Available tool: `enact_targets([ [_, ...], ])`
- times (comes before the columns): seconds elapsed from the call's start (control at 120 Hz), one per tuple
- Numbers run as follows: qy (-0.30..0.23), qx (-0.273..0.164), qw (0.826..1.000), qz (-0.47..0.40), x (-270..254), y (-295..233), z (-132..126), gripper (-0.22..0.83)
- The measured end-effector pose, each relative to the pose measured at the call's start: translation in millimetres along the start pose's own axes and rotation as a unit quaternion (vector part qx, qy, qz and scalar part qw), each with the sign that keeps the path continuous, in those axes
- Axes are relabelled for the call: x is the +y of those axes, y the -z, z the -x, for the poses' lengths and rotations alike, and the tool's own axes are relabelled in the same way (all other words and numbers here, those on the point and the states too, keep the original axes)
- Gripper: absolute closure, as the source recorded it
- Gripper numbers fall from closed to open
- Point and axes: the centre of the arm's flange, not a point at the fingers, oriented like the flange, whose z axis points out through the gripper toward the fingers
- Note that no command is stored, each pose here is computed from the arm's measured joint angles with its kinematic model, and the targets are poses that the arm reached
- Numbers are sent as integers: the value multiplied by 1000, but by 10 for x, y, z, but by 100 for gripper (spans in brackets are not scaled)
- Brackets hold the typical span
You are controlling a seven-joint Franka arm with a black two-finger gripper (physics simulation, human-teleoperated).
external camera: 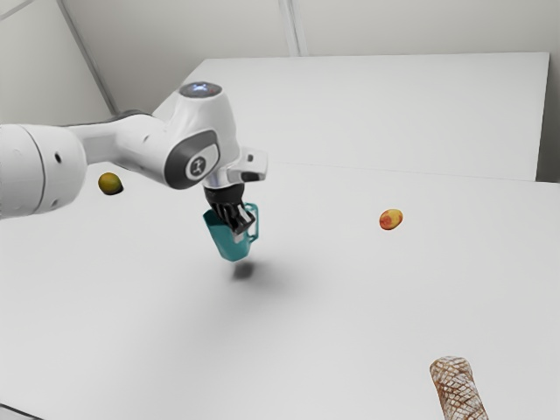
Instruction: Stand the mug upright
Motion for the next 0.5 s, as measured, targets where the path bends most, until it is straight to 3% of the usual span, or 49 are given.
enact_targets([
  [0.5, 76, 3, 996, -40, 59, -251, -70, 79],
])
